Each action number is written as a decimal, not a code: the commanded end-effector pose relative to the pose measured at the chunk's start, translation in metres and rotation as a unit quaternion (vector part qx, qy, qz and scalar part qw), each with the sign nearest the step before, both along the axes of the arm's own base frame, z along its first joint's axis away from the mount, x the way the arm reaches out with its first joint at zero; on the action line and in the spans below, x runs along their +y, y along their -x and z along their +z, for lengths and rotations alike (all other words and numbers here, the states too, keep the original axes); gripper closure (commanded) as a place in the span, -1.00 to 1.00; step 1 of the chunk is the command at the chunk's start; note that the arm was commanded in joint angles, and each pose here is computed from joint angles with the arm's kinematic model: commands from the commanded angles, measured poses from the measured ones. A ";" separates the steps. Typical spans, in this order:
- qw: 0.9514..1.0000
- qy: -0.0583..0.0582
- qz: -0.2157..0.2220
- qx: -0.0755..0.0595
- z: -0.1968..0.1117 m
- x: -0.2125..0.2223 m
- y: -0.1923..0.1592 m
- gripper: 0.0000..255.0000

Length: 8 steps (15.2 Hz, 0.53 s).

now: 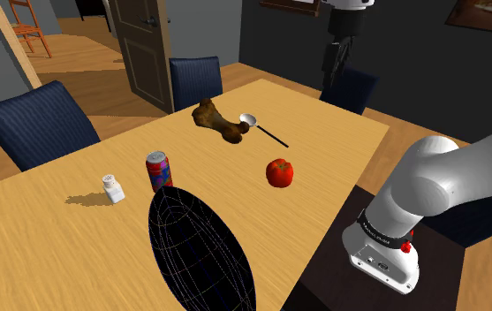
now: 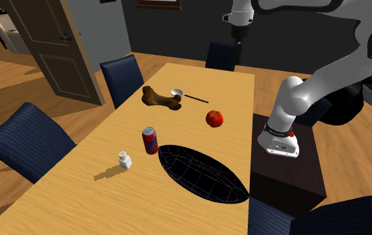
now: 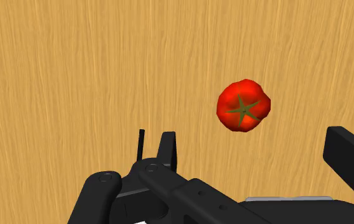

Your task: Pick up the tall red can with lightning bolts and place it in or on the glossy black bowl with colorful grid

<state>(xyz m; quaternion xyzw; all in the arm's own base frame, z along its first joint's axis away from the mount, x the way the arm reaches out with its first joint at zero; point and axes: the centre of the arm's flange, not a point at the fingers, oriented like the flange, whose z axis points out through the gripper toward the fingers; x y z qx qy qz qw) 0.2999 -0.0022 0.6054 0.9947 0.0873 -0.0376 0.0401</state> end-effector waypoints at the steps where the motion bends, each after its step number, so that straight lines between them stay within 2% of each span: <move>1: 1.000 0.000 0.000 0.000 0.000 0.000 0.000 -1.00; 8: 1.000 -0.007 -0.005 -0.005 -0.044 0.064 -0.045 -1.00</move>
